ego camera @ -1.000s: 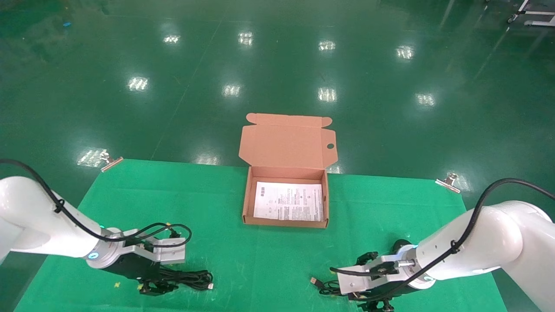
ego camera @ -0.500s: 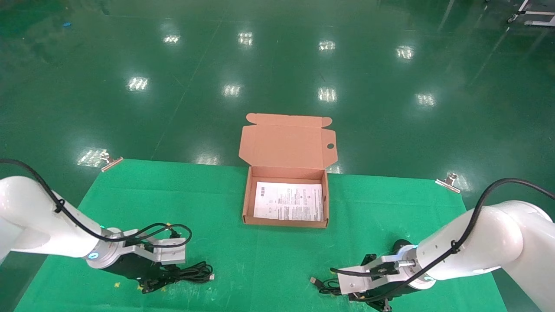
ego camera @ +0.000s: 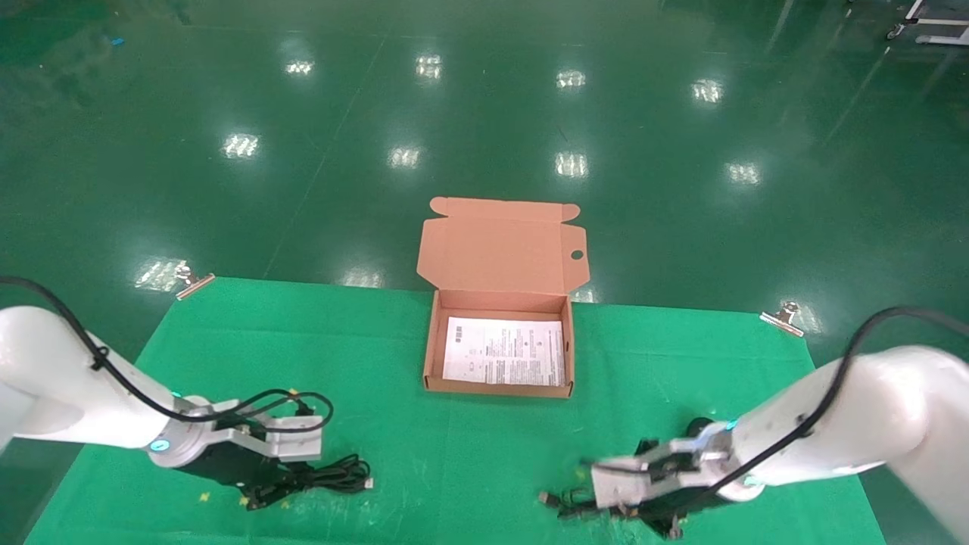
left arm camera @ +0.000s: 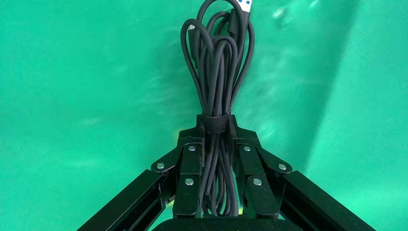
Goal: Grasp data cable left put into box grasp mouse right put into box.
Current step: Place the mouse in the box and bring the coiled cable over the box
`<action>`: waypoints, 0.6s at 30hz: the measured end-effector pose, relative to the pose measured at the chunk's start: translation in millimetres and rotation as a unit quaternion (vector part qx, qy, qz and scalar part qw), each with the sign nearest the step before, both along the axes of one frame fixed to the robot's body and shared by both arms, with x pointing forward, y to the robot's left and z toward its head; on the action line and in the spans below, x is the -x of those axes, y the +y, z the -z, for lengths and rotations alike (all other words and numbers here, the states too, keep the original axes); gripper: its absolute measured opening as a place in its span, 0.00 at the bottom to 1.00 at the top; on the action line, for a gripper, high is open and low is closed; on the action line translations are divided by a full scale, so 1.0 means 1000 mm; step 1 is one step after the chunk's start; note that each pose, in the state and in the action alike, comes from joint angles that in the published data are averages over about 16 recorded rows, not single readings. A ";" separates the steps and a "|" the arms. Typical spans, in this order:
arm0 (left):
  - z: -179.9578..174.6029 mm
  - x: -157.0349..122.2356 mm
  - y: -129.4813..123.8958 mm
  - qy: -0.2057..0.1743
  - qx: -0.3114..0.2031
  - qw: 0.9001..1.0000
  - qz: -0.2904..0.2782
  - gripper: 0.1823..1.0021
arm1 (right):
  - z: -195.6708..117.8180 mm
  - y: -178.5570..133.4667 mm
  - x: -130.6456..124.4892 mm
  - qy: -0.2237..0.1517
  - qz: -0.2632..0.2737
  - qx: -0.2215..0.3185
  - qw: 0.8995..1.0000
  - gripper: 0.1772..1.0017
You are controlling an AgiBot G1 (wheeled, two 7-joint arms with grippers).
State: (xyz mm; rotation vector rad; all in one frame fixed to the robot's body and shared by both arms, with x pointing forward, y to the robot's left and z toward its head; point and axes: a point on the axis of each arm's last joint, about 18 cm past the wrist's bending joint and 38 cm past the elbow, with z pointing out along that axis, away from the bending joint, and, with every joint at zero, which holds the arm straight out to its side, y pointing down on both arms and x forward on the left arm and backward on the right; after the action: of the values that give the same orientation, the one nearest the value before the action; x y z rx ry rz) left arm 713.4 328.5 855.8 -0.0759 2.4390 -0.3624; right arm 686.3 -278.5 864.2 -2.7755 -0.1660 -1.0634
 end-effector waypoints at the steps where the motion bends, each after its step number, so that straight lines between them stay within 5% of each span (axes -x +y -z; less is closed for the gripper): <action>1: -0.006 0.000 0.002 -0.007 0.000 1.000 0.002 0.11 | -0.008 -0.003 0.001 -0.008 0.005 -0.004 1.000 0.08; 9: -0.077 -0.002 0.008 -0.103 -0.001 0.994 0.026 0.10 | -0.108 -0.021 0.008 -0.116 0.049 -0.044 0.991 0.07; 18: -0.167 -0.002 -0.015 -0.240 -0.004 0.970 0.042 0.10 | -0.233 0.015 0.015 -0.257 0.032 -0.104 0.960 0.07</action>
State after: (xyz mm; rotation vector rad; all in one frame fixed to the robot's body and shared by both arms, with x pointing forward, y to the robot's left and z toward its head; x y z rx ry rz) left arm 715.9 313.4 1022.7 0.1090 1.9671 -0.3616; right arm 671.0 -263.7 1097.6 -2.2821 -0.0217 -1.6920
